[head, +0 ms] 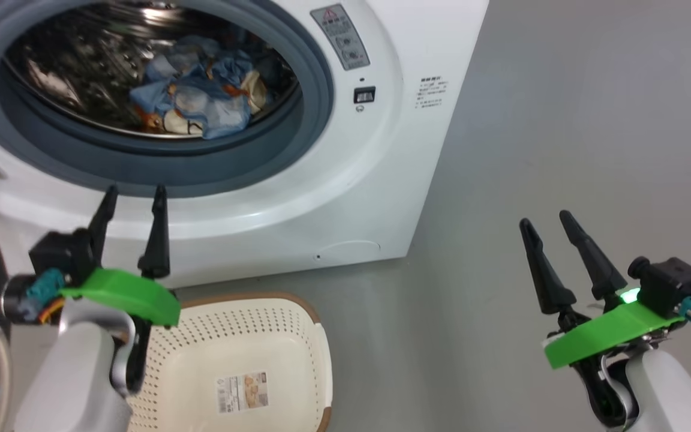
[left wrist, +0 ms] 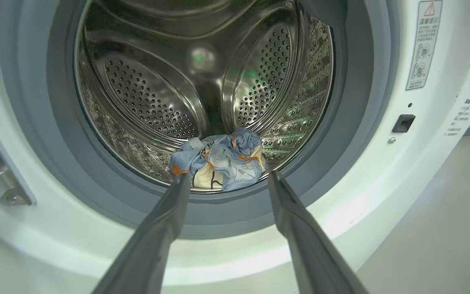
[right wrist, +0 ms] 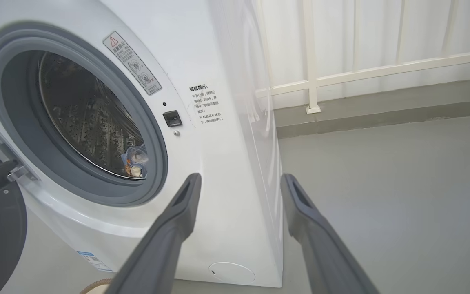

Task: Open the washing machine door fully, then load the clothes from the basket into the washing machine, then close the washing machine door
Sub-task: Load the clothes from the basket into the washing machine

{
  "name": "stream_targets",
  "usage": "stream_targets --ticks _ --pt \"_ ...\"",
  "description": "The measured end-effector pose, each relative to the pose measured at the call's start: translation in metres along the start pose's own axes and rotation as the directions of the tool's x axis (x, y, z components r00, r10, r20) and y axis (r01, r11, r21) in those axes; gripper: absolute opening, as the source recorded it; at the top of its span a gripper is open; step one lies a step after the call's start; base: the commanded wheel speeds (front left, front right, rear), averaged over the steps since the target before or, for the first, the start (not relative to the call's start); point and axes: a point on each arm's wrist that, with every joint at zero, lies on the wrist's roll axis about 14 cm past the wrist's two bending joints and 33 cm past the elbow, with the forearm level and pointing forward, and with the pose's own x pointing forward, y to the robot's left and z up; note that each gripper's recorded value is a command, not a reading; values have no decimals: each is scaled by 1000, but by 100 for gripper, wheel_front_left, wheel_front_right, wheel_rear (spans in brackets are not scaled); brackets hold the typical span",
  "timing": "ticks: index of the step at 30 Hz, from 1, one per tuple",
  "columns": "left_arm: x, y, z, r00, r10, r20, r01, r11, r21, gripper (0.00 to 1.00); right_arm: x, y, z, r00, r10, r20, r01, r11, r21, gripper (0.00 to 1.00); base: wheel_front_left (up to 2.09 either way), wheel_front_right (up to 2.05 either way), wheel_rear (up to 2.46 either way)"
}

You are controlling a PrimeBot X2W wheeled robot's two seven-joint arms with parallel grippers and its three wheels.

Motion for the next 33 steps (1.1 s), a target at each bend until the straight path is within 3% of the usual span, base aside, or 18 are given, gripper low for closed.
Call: stream_targets --ticks 16,33 --pt "-92 7 27 990 103 101 -98 994 -54 100 -28 14 4 999 38 -3 -38 999 4 100 0 0 0" --pt "-138 21 24 978 182 99 -176 982 -63 100 -32 19 8 999 53 4 -53 999 -1 100 0 0 0"
